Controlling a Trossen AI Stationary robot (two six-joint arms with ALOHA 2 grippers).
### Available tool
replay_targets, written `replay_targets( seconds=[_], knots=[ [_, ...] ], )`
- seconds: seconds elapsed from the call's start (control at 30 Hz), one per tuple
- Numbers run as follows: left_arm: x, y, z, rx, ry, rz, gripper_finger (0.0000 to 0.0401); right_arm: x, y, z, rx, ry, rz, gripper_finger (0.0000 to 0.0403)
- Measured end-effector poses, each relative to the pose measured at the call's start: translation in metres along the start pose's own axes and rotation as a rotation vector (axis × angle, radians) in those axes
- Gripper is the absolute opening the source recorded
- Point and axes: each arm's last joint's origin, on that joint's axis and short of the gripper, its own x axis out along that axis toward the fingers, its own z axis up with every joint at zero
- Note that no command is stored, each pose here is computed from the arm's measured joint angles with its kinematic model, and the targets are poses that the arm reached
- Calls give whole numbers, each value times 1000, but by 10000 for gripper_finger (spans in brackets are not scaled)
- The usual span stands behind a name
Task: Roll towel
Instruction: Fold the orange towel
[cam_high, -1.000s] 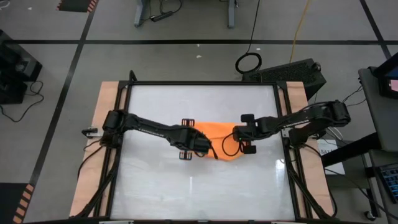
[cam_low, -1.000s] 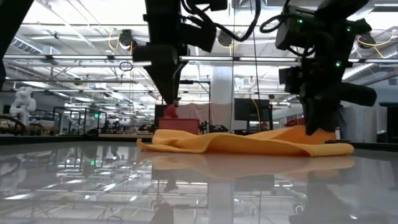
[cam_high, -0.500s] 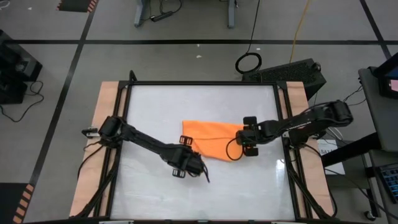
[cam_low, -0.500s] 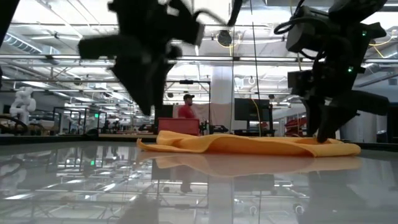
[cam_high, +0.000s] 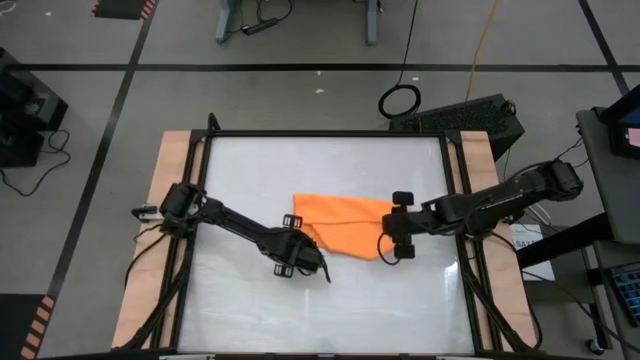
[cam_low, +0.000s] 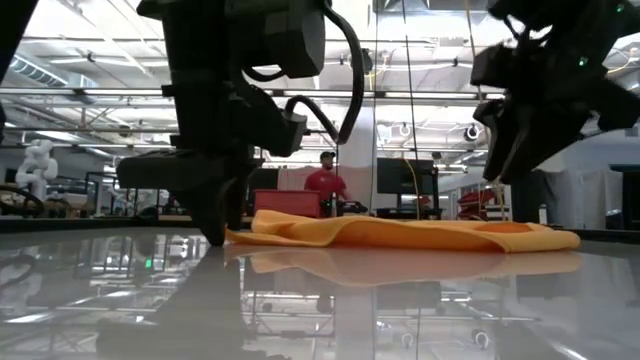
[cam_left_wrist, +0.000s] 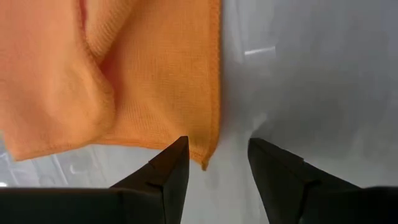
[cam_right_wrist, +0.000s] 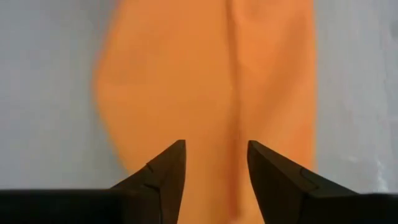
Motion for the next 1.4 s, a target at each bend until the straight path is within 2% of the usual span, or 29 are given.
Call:
replay_targets(
  seconds=[0.1,0.2,0.43,0.53,0.63,0.87,0.97,1.03,1.13,1.4],
  knots=[
    [2,2,-1,16,-1,10,171,-1,8,3,-3,-43,22,157],
    [3,2,0,44,-9,28,146,0,13,7,2,-87,39,155],
    [9,11,0,88,0,84,13,4,29,21,33,-229,94,155],
    [9,15,-3,111,44,126,10,18,39,21,23,-232,90,155],
    [2,22,-6,113,65,146,4,35,50,20,-8,-223,30,160],
    [-39,38,-14,45,-39,159,2,65,78,25,-65,-323,14,193],
    [-59,45,-18,-7,-106,149,2,77,83,21,-81,-328,-115,199],
    [-68,47,-21,-33,-142,127,1,83,84,20,-86,-336,-165,200],
    [-80,48,-24,-48,-187,108,1,89,87,21,-85,-351,-169,195],
    [-88,50,-20,-76,-263,64,0,109,94,23,-86,-327,-255,171]
  ],
)
